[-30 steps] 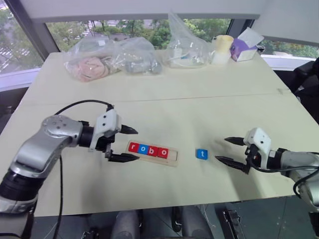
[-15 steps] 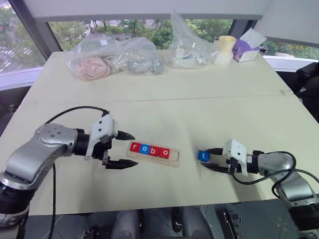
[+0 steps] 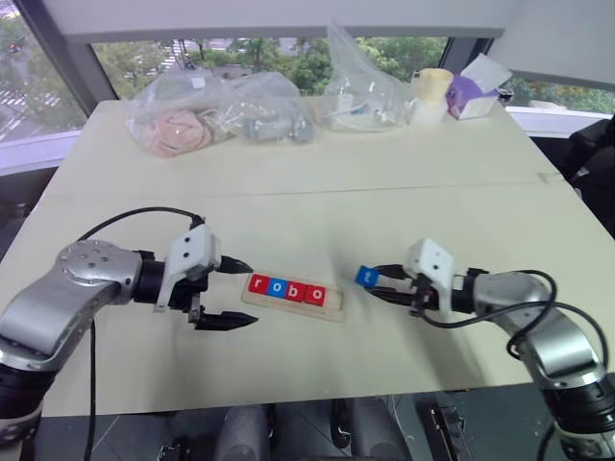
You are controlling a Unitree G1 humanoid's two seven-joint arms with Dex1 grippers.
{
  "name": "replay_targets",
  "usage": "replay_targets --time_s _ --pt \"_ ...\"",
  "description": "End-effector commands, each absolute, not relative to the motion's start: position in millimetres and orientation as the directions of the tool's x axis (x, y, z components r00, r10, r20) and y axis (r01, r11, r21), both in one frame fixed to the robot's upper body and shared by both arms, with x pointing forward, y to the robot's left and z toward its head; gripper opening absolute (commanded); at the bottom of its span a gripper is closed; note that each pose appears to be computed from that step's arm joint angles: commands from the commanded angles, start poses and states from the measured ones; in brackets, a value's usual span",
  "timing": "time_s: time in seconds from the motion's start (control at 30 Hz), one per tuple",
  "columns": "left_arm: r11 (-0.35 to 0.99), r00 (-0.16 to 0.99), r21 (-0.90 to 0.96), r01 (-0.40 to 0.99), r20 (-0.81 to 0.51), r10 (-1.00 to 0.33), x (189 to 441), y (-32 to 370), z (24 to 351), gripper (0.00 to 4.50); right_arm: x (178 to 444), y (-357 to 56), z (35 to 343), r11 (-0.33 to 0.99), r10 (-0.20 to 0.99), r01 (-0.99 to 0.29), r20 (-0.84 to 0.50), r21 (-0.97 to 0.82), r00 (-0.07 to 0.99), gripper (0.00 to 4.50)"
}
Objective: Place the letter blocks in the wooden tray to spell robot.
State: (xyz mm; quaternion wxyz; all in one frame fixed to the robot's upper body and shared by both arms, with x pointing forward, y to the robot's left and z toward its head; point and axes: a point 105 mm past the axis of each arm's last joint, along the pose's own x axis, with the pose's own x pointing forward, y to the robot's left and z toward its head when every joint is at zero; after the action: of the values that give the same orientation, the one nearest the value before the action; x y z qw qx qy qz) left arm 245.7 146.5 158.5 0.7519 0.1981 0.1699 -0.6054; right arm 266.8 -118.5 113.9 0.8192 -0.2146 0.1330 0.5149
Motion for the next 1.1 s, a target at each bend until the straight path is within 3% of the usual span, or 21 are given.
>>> replay_targets --time_s 0.03,0.83,1.03,1.1 --pt "0.183 0.222 0.126 0.975 -0.489 -0.844 247.3 144.9 161.4 4.50 263.4 -110.2 112.7 0.335 0.775 -0.904 -0.468 -0.266 0.425 1.14" --pt "0.240 0.270 0.124 0.963 -0.500 -0.823 245.8 149.4 149.6 4.50 271.7 -98.2 96.4 0.285 0.783 -0.920 -0.489 -0.269 0.385 1.14" --pt "0.249 0.279 0.127 0.960 -0.497 -0.822 247.8 149.9 149.0 4.50 278.3 -96.4 106.1 0.321 0.788 -0.901 -0.446 -0.290 0.425 4.10" --pt "0.251 0.281 0.128 0.959 -0.497 -0.821 248.8 150.5 148.6 4.50 282.2 -96.2 114.2 0.342 0.795 -0.892 -0.415 -0.297 0.443 4.10"
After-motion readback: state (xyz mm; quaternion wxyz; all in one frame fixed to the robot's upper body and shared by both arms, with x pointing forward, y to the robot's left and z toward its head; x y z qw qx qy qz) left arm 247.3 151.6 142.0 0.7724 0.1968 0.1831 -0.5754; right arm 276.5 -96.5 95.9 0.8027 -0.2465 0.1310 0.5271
